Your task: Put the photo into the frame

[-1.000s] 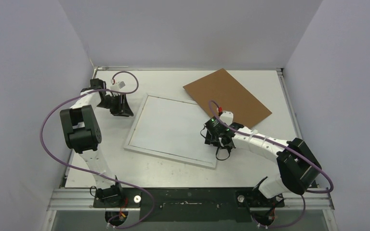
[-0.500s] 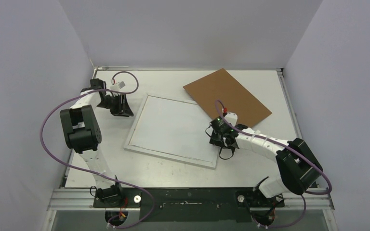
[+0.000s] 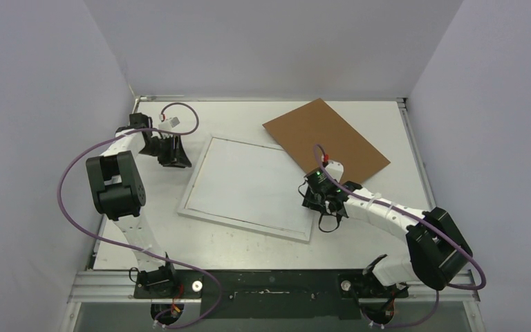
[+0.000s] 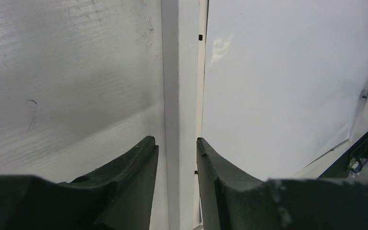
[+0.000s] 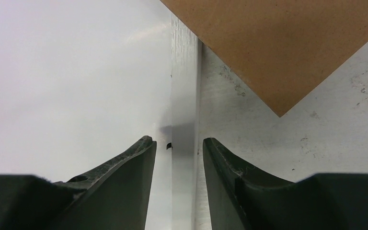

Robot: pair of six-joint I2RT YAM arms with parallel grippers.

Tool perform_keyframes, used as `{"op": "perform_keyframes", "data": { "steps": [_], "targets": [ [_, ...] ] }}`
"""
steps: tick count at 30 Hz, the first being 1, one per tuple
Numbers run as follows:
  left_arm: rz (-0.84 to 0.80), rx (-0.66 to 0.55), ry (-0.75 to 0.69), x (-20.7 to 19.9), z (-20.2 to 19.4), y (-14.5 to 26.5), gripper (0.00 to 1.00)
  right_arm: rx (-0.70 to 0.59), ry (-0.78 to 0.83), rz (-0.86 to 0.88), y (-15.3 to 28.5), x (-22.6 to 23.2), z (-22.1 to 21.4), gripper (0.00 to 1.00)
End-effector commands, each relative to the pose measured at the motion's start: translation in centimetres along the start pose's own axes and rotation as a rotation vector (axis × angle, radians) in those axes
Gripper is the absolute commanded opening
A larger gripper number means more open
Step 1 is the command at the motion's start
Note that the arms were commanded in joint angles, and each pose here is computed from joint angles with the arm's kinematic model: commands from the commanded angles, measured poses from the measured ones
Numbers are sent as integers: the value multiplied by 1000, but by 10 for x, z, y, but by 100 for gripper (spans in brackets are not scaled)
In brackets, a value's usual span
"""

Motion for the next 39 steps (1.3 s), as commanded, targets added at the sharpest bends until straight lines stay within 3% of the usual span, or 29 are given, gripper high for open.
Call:
{"op": "perform_keyframes", "data": {
  "steps": [1,16,39],
  "targets": [
    [-8,-38,-43,-9,6,10,34,-42,-2,34,4,3,7,41],
    [-8,-39,-37,-10,7,10,33,-6,15,48,-4,2,-1,35],
    [-8,-26,-32,-10,4,8,33,-52,61,23,11,0,12,40]
  ]
}}
Point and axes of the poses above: each gripper's point midway between its finger pads, its own y axis back along the fingers, its own x axis along the line the jaws close on, z = x × y, the point moved 7 cm from there along y, back along the fingers, and after that the axes turned 6 degrees about y, right-handed, at the moved point
